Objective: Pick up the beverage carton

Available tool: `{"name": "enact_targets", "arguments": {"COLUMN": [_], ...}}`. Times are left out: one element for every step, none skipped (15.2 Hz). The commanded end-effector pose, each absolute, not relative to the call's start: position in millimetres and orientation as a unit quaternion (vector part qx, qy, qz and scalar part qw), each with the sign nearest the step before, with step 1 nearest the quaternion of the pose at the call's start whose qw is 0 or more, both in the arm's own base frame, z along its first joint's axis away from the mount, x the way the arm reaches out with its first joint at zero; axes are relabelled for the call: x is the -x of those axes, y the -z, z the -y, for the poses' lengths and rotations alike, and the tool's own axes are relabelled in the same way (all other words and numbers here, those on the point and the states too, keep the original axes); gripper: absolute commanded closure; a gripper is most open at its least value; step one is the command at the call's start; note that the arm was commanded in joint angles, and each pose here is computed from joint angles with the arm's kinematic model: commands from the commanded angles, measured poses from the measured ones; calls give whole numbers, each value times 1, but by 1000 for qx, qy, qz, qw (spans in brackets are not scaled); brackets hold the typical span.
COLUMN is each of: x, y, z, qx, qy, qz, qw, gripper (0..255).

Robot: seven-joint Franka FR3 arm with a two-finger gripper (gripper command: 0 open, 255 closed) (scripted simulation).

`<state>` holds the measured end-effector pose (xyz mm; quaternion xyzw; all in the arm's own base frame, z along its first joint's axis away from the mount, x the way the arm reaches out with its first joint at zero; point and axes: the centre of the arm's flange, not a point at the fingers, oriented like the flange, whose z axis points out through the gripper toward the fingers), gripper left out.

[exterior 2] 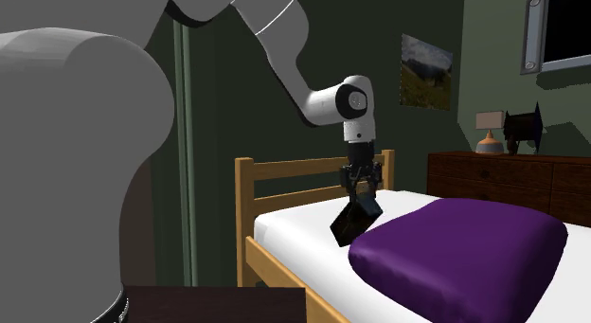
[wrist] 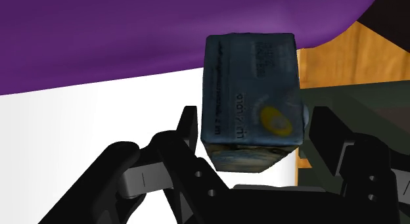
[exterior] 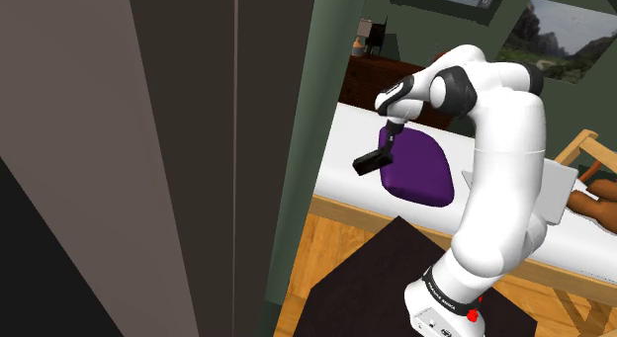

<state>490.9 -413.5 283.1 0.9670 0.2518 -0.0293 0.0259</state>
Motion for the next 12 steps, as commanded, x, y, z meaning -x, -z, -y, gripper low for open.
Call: {"name": "enact_targets", "arguments": {"x": [-491, -491, -491, -491, -491, -491, -491, -491, -491, -491, -491, -491], "y": [-293, -299, -304, -309, -315, -320, -325, -330, -336, -341, -342, -342], "z": [415, 415, 415, 415, 415, 415, 415, 415, 415, 415, 415, 415], "qx": [-967, -967, -967, -967, -967, -967, -967, -967, -967, -967, -967, -967], "qy": [29, 29, 29, 29, 29, 29, 29, 29, 29, 29, 29, 29], "qz": [-252, -252, -252, -252, -252, -252, -252, -252, -252, -252, -252, -252], "qw": [26, 26, 26, 26, 26, 26, 26, 26, 26, 26, 26, 26], "gripper": [255, 255, 255, 255, 255, 255, 255, 255, 255, 255, 255, 255]}}
